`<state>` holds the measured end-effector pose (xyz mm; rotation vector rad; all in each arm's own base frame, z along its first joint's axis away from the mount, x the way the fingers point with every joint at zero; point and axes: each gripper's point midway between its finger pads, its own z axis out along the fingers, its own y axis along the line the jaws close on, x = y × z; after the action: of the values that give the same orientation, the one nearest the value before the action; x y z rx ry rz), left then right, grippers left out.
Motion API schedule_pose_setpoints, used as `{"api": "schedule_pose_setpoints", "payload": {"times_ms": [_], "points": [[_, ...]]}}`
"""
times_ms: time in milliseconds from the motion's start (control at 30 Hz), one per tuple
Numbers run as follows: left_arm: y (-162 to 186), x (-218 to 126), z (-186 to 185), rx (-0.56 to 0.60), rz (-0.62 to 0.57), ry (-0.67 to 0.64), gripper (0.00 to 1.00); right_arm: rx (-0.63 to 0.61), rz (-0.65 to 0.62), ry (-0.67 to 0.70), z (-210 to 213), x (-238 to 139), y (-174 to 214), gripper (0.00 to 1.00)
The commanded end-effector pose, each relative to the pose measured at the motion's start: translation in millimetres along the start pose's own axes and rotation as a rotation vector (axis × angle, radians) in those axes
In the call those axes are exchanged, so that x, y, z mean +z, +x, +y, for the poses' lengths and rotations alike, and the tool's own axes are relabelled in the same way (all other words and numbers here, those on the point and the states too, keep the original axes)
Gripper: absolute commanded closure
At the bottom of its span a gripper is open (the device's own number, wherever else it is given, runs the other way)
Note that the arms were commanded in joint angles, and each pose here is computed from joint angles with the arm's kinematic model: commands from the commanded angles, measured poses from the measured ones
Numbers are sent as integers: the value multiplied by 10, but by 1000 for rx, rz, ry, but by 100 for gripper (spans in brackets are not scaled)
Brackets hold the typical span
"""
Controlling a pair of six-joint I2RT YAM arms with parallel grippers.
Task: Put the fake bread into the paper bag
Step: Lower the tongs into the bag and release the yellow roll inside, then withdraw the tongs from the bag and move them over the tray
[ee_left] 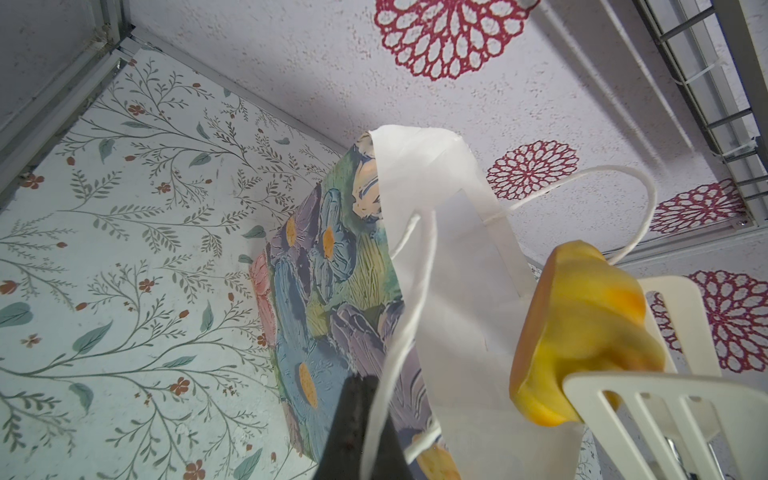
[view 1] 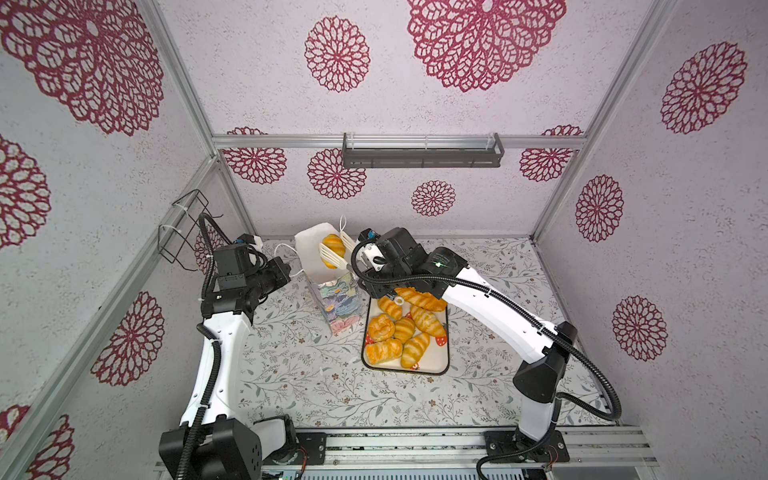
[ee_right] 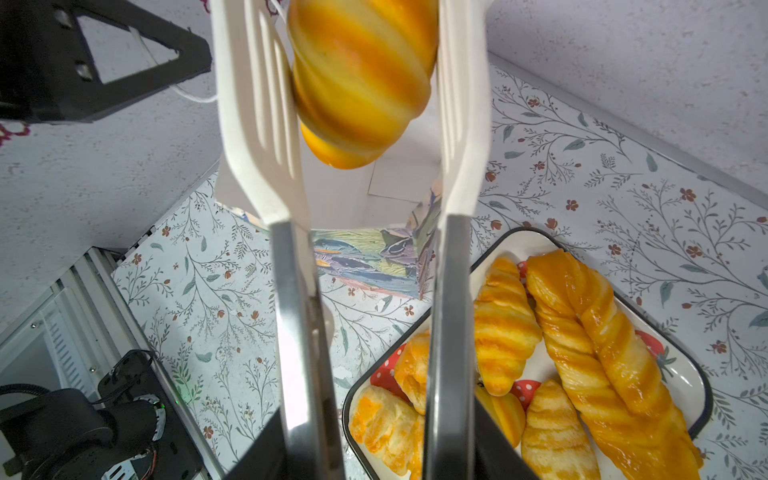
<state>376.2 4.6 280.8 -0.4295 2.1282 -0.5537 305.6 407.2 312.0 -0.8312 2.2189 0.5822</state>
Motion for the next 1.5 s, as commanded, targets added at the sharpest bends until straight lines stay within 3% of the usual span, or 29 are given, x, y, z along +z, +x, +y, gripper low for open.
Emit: {"api": "schedule_pose_setpoints", "payload": {"times_ms": [0, 300, 767, 1067, 1467], "points": [[-28, -6, -44, 17, -5, 9, 100, -6, -89, -30, 84, -209, -246, 49], [-23, 5, -35, 16, -2, 5, 100, -2, -103, -31, 83, -298, -278, 44], [-28, -5, -42, 19, -4, 5, 100, 42, -200, -34, 56, -1016, -227, 45], [-47, -29, -45, 20, -14, 3, 100, 73, -135, 132, -385, -1171, 241, 45], [-120, -47, -24, 24, -37, -21, 100, 169, -15, 236, -880, -1151, 961, 45]]}}
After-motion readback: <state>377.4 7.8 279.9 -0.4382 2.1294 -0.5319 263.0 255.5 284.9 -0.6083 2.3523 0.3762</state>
